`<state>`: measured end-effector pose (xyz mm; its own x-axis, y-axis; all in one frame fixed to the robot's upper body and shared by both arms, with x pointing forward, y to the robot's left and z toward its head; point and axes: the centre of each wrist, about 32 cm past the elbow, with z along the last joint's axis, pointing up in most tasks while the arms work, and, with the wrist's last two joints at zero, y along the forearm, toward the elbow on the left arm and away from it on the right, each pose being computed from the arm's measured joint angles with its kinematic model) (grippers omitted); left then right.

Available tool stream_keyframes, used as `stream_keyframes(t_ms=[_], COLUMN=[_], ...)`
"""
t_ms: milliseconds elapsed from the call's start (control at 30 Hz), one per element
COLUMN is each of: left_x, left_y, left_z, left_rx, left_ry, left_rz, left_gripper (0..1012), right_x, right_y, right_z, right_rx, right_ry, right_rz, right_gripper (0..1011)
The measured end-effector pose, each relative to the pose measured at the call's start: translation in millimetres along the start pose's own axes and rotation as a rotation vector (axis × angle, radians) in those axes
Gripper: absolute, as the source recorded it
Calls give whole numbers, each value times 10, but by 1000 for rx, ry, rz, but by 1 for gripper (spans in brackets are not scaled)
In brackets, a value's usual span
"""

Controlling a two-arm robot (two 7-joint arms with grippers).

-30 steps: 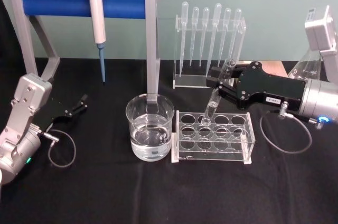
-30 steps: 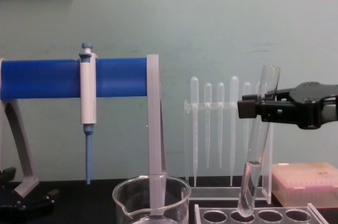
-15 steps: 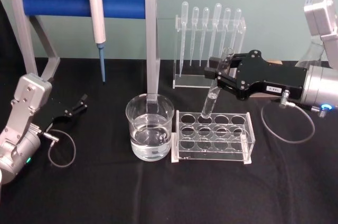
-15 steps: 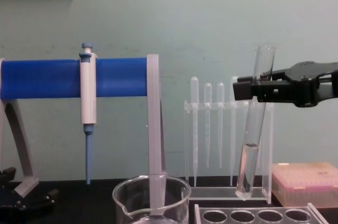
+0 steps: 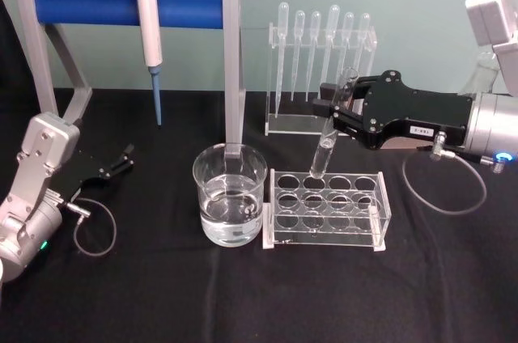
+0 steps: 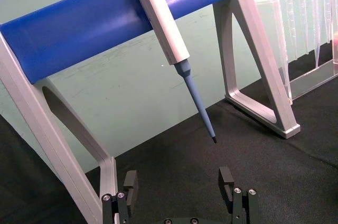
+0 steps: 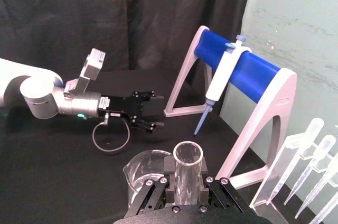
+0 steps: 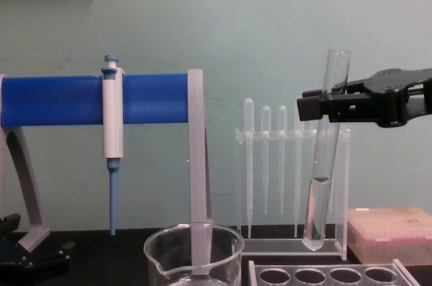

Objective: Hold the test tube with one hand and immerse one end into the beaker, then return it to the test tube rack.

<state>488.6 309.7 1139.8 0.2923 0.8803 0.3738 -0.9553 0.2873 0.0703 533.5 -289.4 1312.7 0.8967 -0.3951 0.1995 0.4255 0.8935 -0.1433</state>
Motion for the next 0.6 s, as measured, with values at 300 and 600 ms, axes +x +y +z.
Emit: stream_keyframes(t_ms=[300, 600], left_x=[0, 0], left_y=[0, 0], left_z=[0, 0], left_rx=[0, 0], left_ry=[0, 0], left_rz=[0, 0], left_gripper=[1000, 1000], right_x=[-8, -5], right_y=[6, 5], right_z=[-16, -12], right_rx=[-1, 0], right_ry=[2, 1], right_rz=[7, 6], right_gripper=[224, 224])
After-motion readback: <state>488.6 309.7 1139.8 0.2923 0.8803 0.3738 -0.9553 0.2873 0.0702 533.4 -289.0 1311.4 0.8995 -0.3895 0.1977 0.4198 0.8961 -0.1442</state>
